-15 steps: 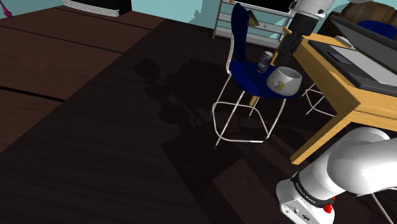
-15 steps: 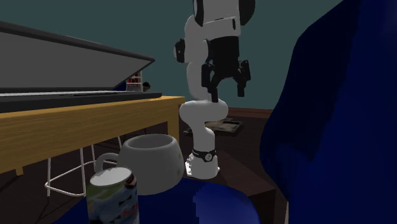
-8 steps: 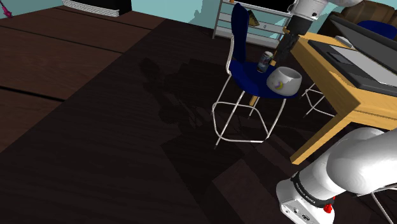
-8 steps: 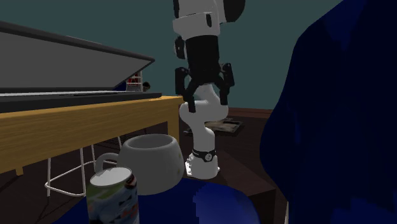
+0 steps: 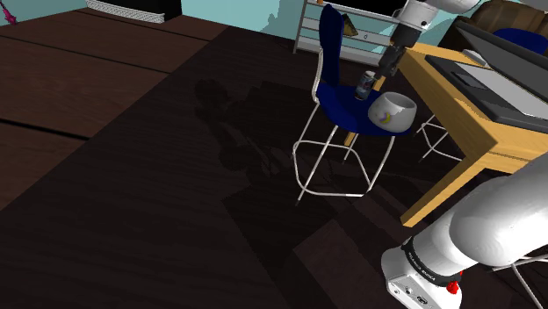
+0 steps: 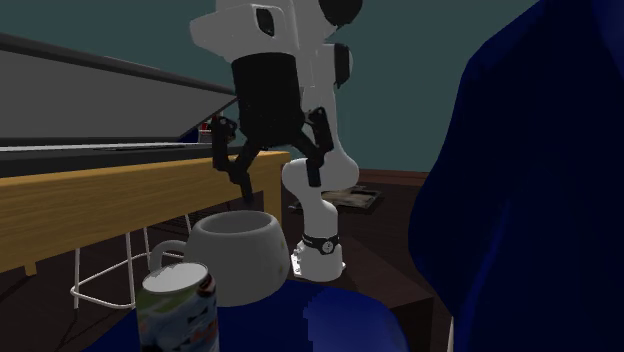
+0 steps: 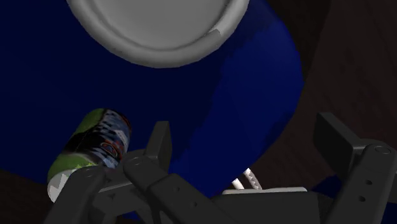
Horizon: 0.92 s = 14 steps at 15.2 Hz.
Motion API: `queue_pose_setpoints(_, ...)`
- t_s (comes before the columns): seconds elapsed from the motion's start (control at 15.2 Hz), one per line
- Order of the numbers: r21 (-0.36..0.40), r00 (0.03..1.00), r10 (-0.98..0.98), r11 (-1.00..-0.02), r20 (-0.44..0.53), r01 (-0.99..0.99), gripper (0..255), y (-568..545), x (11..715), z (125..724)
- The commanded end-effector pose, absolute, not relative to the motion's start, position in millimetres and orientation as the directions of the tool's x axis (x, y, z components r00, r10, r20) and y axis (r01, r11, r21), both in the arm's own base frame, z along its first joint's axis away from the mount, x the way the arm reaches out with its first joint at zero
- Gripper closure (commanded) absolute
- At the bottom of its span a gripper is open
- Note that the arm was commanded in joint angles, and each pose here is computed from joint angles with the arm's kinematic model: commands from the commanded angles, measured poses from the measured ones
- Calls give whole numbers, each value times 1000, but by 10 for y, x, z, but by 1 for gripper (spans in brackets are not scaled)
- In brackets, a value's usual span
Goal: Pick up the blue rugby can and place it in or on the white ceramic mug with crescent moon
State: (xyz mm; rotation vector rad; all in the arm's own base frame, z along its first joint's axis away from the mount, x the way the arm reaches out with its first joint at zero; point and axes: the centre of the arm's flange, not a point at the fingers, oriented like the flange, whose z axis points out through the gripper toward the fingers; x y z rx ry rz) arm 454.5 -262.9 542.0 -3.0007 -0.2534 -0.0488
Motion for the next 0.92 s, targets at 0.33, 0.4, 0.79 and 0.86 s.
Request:
queue_pose_setpoints(0.33,-121,981,185,-974,64,191,0,-3420,4999,5246)
queue_pose_setpoints(0.4,-121,980,187,-974,67,194,0,-3529,5065,5224)
queue_pose_setpoints(0.79,-118,977,197,-971,79,206,0,-3969,5344,5082)
queue_pose_setpoints(0.86,-118,977,197,-971,79,206,0,-3962,5347,5030)
